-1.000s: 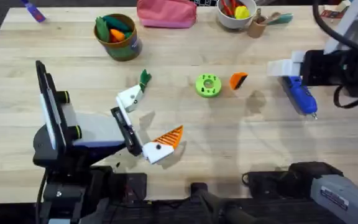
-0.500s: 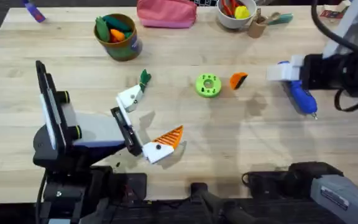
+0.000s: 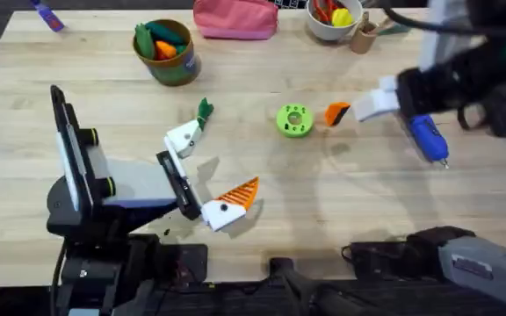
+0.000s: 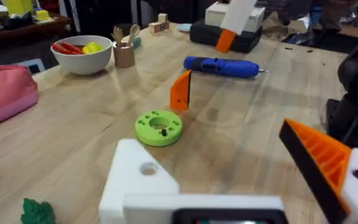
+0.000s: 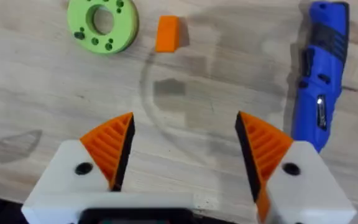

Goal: Pick up the gripper from the table and insert it into the empty holder that is missing its gripper. Then pick up a screw, insert it into the mounting hole, and use the screwdriver to tighten it. Finally, clean up the table by picking up the vegetable and placing it into the bucket.

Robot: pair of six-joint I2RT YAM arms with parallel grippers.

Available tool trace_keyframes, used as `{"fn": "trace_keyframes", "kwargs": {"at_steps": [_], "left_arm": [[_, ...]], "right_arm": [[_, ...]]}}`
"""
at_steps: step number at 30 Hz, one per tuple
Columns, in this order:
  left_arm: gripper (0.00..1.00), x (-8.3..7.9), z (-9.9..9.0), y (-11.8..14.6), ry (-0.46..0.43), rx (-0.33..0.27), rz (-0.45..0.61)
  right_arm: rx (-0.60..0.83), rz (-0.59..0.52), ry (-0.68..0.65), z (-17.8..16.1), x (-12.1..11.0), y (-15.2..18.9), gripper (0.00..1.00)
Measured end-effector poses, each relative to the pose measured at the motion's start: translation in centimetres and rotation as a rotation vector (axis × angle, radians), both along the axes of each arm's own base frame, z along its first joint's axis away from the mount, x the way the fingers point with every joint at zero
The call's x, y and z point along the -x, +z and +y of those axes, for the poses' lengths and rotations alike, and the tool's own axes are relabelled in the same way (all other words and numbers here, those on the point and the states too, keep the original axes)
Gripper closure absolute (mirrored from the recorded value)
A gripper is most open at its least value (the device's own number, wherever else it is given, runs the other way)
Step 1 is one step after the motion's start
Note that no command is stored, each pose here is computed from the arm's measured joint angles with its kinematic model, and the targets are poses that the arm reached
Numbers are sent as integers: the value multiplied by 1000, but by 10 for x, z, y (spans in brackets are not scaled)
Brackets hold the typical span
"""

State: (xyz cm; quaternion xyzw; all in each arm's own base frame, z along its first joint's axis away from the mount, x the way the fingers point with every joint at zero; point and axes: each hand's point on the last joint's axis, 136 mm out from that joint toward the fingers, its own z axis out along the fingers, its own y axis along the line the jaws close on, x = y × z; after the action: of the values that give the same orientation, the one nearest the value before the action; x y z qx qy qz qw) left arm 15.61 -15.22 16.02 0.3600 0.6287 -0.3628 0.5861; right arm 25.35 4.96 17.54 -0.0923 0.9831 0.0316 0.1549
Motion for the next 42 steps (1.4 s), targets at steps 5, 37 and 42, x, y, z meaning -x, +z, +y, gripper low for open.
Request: {"fn": "trace_keyframes", "kwargs": {"at_steps": [5, 37, 42], "left_arm": [[15, 0, 0, 0, 0, 0, 0], [15, 0, 0, 0, 0, -1, -2], [15, 0, 0, 0, 0, -2, -3]], "right_arm": [[45, 76, 97, 15, -25, -9, 75], [79, 202, 142, 31, -74, -83, 412], [71, 203, 139, 32, -74, -82, 976]]}}
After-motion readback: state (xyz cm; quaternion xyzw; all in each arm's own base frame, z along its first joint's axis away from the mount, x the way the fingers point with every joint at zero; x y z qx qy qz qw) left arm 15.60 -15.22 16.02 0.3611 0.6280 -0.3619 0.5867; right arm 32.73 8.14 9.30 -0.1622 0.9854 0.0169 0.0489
